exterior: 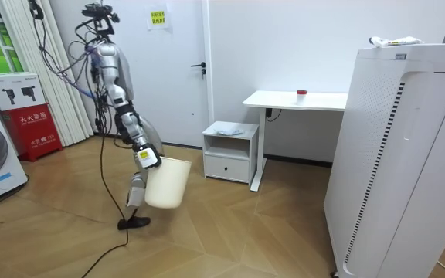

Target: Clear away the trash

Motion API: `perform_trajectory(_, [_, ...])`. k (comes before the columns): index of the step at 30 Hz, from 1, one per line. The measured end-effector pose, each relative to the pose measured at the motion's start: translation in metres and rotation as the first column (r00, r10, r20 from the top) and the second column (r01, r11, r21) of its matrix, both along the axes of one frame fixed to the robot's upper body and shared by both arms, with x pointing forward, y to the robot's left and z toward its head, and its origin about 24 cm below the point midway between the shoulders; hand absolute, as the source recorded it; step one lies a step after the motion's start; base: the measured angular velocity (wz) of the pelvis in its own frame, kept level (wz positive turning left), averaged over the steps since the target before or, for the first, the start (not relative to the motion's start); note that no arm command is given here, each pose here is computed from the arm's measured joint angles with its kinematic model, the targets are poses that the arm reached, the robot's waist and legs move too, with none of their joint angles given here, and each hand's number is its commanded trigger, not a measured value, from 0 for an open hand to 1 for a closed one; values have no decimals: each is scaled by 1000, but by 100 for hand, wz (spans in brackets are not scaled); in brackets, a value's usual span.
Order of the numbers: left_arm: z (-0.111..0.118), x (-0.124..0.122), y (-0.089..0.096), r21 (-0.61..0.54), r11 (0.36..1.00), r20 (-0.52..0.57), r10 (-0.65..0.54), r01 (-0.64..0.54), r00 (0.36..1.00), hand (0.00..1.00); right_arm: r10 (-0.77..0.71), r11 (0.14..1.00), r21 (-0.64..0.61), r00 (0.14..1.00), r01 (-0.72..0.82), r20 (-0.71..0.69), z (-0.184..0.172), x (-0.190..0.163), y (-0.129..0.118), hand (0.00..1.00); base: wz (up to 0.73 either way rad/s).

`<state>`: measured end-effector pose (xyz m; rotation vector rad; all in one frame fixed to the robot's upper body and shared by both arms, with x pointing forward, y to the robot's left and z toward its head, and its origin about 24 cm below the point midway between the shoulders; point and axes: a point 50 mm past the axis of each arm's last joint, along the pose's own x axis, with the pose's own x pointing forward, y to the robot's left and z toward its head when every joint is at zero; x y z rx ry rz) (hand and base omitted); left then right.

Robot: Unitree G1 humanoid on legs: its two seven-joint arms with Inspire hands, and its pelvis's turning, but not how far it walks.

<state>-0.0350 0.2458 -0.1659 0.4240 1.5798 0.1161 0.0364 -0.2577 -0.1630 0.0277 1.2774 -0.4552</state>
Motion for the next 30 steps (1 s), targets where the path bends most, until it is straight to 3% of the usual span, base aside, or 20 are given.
perform_trajectory(2, [0, 3, 2, 4, 1000, 16, 7, -7, 1000, 0, 3, 1000, 8, 1000, -3, -2, -1, -1, 3, 100, -27])
perform_trajectory(11, [1, 62, 3, -3, 1000, 226, 5, -4, 974, 0, 88, 996, -22, 996, -88, 27, 2, 14, 4, 100, -26])
perform_trajectory(17, [5, 84, 6, 71, 997, 297, -50, 30, 954, 0, 93, 993, -82, 991, -85, 101, 8, 30, -6, 100, 6])
perform_trajectory(22, [11, 106, 9, 142, 988, 383, -108, 57, 918, 0, 137, 989, -79, 980, -127, 147, 11, 50, -1, 100, 5])
perform_trajectory(28, [29, 163, -1, 202, 974, 579, -204, 104, 790, 0, 193, 980, -89, 963, -179, 191, 13, 63, 5, 100, 22])
perform_trajectory(30, [43, 195, -6, 241, 966, 673, -234, 92, 702, 0, 204, 977, -100, 957, -186, 208, 15, 74, 5, 100, 18])
